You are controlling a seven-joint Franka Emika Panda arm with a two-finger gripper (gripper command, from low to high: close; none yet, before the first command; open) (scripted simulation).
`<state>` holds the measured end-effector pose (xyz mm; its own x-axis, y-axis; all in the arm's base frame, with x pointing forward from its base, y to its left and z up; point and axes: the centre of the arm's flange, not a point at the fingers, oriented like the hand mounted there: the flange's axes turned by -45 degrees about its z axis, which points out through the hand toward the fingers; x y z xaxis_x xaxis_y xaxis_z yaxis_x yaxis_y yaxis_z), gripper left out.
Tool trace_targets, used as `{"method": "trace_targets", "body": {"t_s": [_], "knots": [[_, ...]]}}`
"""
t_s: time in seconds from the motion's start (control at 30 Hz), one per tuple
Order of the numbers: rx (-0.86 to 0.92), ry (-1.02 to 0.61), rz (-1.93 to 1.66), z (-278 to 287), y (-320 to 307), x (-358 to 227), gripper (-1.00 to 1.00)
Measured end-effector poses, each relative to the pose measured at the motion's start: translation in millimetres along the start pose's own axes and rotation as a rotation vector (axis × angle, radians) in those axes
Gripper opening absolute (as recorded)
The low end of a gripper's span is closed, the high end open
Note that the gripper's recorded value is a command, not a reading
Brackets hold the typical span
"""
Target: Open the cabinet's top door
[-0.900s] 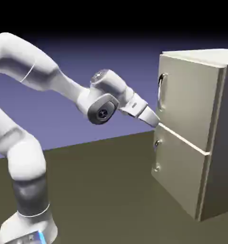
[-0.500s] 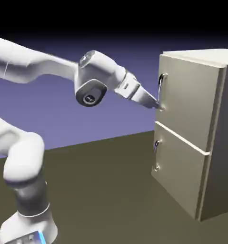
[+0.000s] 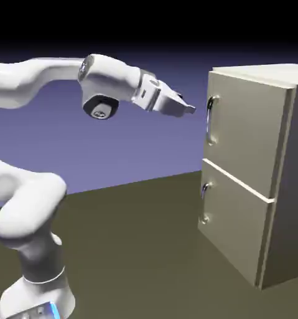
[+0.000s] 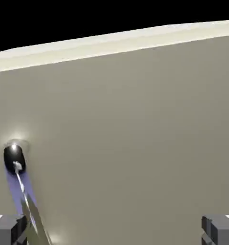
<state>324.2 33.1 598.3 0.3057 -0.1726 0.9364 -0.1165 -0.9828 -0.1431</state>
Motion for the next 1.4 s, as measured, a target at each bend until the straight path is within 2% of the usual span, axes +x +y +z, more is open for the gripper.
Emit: {"method": "trace_targets", "body": {"t_s": [0.27,0.53,1.0,1.07,1.2,1.23,1.4], "knots": [[0.018,0.108,-0.015,1.2,-31.8,-10.9,0.0],[0.034,0.2,-0.054,25.4,-59.5,-35.8,0.0],[0.036,0.322,-0.149,115.5,-67.1,-106.3,0.0],[0.035,0.325,-0.152,118.7,-66.2,-108.7,0.0],[0.035,0.325,-0.152,161.2,-69.2,-94.5,0.0],[0.035,0.325,-0.152,166.1,-69.1,-93.0,-1.0],[0.115,0.319,-0.165,146.0,-55.7,-97.8,-1.0]]}}
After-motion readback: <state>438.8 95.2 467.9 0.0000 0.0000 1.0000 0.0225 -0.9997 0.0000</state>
